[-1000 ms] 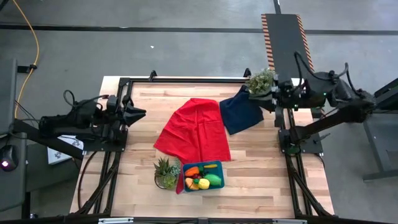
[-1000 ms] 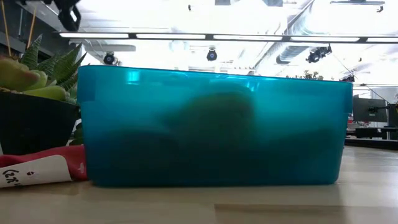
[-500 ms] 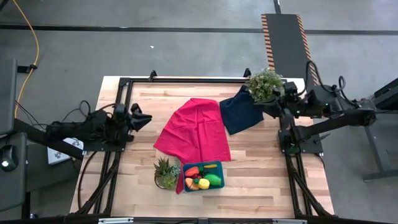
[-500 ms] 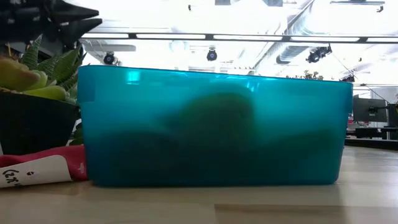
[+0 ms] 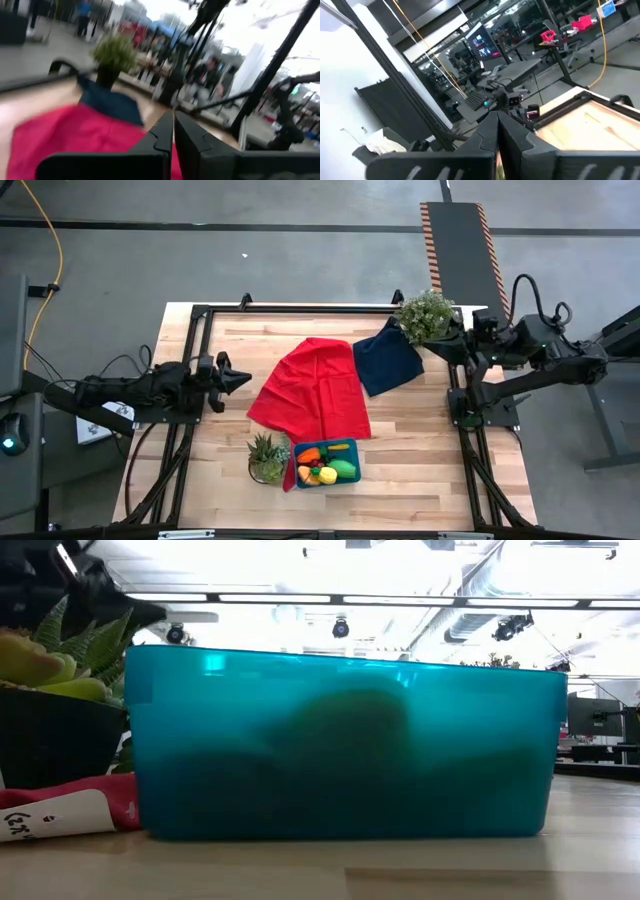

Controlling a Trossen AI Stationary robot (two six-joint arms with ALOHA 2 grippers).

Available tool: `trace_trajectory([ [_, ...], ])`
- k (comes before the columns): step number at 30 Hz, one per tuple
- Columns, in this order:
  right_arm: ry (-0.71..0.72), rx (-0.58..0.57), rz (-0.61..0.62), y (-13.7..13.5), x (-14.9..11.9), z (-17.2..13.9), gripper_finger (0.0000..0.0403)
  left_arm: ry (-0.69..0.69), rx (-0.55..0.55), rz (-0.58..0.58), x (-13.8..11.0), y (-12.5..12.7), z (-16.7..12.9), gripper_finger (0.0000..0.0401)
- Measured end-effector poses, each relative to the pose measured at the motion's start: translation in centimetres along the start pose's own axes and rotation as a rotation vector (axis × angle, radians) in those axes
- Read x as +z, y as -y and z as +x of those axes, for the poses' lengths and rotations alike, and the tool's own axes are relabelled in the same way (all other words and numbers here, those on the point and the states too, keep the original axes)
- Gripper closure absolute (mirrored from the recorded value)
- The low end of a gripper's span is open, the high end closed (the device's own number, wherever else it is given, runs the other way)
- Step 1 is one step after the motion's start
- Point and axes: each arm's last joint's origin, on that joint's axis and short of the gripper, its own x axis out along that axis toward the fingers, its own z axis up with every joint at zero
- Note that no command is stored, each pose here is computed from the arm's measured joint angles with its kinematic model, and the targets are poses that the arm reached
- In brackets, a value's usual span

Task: Pick and placing Produce into tupperware
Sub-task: Return to Home Position

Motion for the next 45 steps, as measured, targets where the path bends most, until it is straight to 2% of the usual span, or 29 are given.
trace_trajectory([
  [3, -0.012, -0.019, -0.004, 0.2, 0.0, -0.8, 0.0403, -0.062, 0.028, -0.013, -0.6, -0.3, 0.0, 0.0397],
  [8, 0.018, -0.029, -0.005, 0.3, 0.3, -1.9, 0.0403, -0.075, 0.003, 0.010, -0.7, -0.2, 0.0, 0.0396],
  [15, 0.018, 0.019, -0.070, 0.3, 0.6, -3.3, 0.0403, -0.163, -0.066, 0.011, -1.2, -0.1, 0.2, 0.0393],
  [20, 0.049, 0.108, -0.123, 0.6, 0.2, -4.4, 0.0403, -0.182, -0.068, 0.012, -1.4, -0.1, 0.2, 0.0392],
  [24, 0.125, 0.178, -0.158, 1.6, -1.6, -4.9, 0.0403, -0.182, -0.068, 0.012, -1.4, -0.1, 0.2, 0.0393],
  [29, 0.227, 0.248, -0.186, 3.6, -5.2, -5.3, 0.0403, -0.181, -0.067, 0.011, -1.4, -0.1, 0.2, 0.0391],
  [35, 0.249, 0.415, -0.186, 5.4, -8.8, -6.0, 0.0403, -0.180, -0.066, 0.011, -1.4, -0.1, 0.2, 0.0394],
  [41, 0.272, 0.419, -0.289, 7.0, -11.6, -6.5, 0.0403, -0.180, -0.066, 0.011, -1.4, -0.1, 0.2, 0.0391],
  [45, 0.274, 0.411, -0.325, 7.7, -13.2, -5.8, 0.0403, -0.179, -0.066, 0.011, -1.3, -0.1, 0.2, 0.0391],
])
